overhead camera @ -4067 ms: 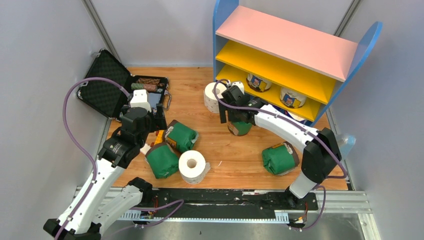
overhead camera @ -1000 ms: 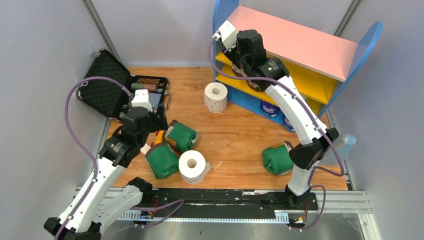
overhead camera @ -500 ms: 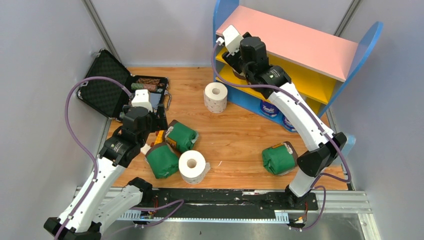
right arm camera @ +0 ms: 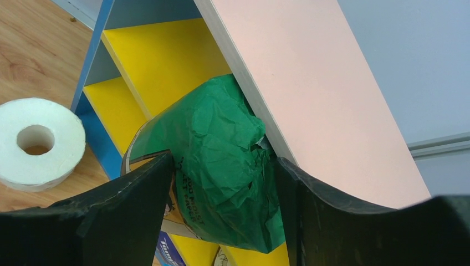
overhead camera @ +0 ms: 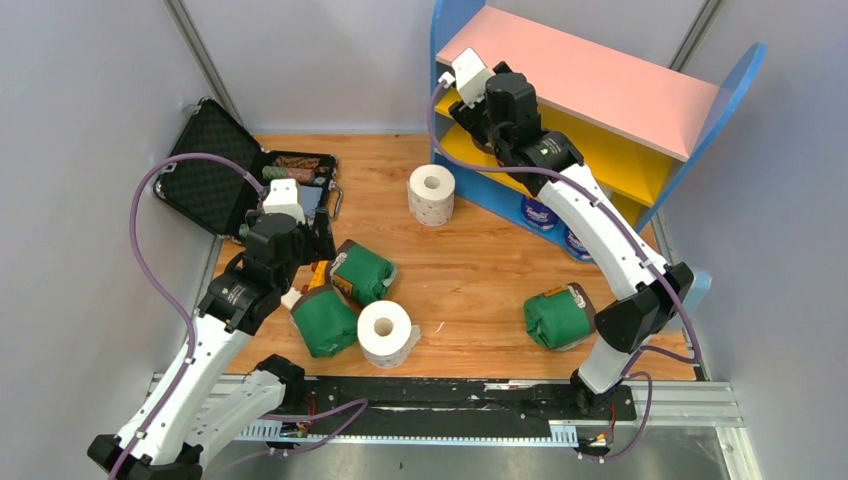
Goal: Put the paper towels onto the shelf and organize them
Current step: Place the paper towel on the shelf.
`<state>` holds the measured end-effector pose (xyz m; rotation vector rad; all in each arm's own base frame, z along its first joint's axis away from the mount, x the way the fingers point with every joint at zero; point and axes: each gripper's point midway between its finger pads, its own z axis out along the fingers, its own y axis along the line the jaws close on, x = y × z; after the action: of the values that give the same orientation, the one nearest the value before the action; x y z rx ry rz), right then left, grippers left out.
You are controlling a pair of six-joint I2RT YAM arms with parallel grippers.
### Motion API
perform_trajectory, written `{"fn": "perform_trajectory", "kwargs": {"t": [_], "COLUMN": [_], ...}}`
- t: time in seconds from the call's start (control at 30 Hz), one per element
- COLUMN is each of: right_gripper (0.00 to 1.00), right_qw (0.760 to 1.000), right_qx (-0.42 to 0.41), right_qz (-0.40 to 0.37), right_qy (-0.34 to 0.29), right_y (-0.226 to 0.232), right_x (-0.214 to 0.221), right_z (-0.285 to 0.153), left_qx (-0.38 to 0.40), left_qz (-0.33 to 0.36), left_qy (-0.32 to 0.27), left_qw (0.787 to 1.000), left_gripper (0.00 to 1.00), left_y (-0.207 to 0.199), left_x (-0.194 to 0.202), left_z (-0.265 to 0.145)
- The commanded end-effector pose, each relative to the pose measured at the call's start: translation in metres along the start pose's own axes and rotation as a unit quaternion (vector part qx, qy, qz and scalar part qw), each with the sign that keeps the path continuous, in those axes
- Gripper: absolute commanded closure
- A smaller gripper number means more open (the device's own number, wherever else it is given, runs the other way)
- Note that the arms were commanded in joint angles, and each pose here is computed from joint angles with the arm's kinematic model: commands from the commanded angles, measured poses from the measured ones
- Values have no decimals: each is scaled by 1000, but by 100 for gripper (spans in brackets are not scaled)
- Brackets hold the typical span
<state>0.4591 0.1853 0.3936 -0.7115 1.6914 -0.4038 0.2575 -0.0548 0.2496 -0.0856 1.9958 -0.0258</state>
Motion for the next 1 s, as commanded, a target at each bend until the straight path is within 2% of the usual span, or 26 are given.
{"fn": "perform_trajectory", "kwargs": {"t": [0.0,0.17,0.3,0.53,0.67,0.8,0.97], "right_gripper": [32,33,45,46,51,52,53], "right_qw": [994,994,993,990,988,986,976], "right_qx": [101,102,112,140,153,169,208], "right_qz": [21,37,45,34,26,1,-68], "right_qy": [27,12,-5,-3,2,6,15], "right_y": [-65,-69,-77,-86,-87,-91,-93], "right_x": [19,11,1,-3,-1,0,4], "right_z": [-6,-12,-15,-6,-1,2,8], "left_qx": [3,2,3,1,2,2,1], "left_qz": [-2,-1,-1,0,0,-1,0], "left_qy": [-18,-16,-15,-15,-16,-17,-17], "left_qw": [1000,1000,1000,1000,1000,1000,1000], "left_gripper": [0,0,0,0,0,0,0], "left_y": [0,-1,-1,0,0,0,0], "left_x": [-9,-8,-8,-8,-8,-8,-8], "left_z": [0,0,1,1,1,0,0]}}
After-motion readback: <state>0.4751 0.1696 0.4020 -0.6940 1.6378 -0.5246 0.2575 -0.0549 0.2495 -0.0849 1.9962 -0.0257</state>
